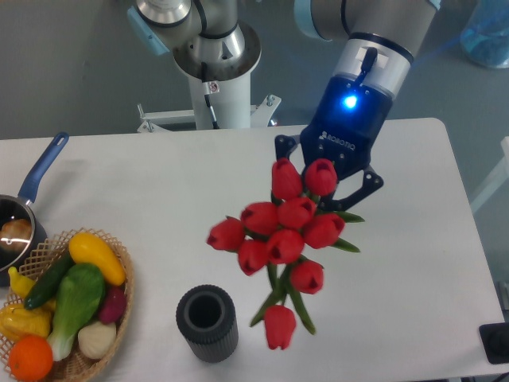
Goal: Insert the flowers into the vase
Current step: 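Carry the red tulip bunch with the gripper over the grey vase, then lower the tulip stems down into the grey vase opening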
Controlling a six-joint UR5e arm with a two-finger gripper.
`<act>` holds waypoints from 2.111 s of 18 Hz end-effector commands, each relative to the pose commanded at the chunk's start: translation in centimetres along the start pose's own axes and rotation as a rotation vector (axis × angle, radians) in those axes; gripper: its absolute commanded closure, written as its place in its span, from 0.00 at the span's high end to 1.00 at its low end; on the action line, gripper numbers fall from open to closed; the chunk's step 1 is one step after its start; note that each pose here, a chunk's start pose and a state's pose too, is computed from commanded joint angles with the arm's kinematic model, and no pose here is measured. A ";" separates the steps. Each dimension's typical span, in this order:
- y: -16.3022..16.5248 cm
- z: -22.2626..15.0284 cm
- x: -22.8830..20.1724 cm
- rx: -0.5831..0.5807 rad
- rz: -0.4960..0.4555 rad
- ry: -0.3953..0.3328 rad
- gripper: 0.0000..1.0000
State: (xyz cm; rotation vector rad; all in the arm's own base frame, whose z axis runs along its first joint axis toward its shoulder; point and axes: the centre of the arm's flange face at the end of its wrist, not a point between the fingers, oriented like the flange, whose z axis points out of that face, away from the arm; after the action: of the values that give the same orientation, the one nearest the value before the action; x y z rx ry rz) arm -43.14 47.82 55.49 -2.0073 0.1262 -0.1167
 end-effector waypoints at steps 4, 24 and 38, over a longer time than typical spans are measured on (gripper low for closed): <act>-0.4 0.1 0.6 0.075 0.009 0.058 0.00; 4.1 7.4 -1.1 0.286 0.005 0.313 0.00; 6.8 10.5 -2.0 0.368 0.008 0.400 0.00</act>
State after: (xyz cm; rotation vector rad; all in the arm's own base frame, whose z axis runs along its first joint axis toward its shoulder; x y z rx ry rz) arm -43.88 54.62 44.77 -1.5957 0.3420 -0.5005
